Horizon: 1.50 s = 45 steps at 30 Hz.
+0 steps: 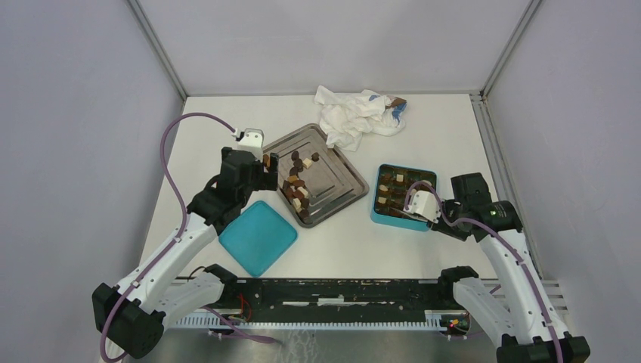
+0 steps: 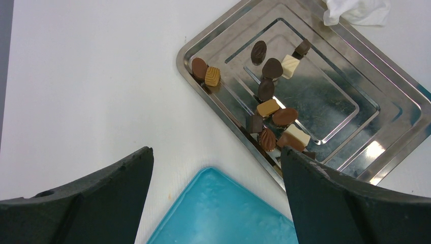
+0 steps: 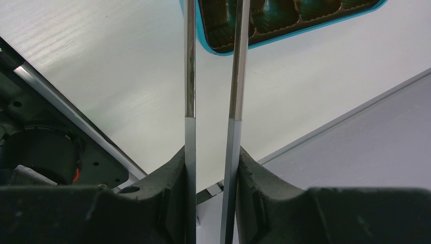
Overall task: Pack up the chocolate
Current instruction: Place the fake chocolate in the packing box.
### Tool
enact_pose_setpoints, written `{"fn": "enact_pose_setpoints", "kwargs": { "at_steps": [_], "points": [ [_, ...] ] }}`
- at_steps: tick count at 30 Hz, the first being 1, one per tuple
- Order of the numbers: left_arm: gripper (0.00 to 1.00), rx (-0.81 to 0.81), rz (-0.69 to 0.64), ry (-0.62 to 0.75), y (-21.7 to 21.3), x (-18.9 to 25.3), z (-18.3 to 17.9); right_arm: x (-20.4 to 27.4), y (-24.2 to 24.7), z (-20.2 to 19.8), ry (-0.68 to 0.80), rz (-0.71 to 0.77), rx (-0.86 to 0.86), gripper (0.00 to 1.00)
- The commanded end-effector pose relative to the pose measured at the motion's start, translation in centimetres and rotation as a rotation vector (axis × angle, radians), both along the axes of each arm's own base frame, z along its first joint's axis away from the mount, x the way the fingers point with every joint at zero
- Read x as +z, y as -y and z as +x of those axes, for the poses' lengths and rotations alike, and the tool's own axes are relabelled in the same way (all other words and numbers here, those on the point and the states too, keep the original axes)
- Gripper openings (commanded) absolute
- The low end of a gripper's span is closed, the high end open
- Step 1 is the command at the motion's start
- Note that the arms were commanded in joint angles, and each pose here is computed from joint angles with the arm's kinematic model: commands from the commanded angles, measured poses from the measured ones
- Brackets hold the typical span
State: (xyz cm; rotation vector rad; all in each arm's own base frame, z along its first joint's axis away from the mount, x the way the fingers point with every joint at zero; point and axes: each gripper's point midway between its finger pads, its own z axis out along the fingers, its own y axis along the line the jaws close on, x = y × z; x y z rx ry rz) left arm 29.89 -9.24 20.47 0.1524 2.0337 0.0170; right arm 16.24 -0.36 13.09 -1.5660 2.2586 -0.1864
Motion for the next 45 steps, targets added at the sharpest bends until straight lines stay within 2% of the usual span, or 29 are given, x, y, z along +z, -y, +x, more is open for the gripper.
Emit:
{"fn": "enact_pose_setpoints", "kwargs": {
  "at_steps": [1, 10, 23, 27, 36, 45],
  "points": [
    [0.99, -0.011, -0.009, 0.048, 0.2, 1.4, 0.7, 1.5, -0.2, 1.1, 0.059, 0.014, 0.004, 0.37],
    [0.99, -0.004, -0.007, 0.051, 0.1, 1.5, 0.7, 3.7, -2.7, 2.6, 0.101, 0.139, 0.051, 0.36],
    [0.99, 0.032, 0.013, 0.065, -0.8, 1.8, 0.7, 5.3, -11.4, 5.4, 0.056, 0.562, 0.240, 0.36],
    [0.99, 0.039, 0.016, 0.068, -1.0, 1.9, 0.7, 5.4, -14.0, 6.6, 0.051, 0.628, 0.288, 0.36],
    [0.99, 0.059, 0.012, 0.088, -1.5, 2.4, 0.6, 3.4, -20.4, 8.7, 0.038, 0.473, 0.413, 0.36],
    [0.99, 0.077, 0.013, 0.099, -2.0, 2.7, 0.6, 0.4, -23.4, 11.0, 0.029, 0.218, 0.422, 0.37]
  ]
}}
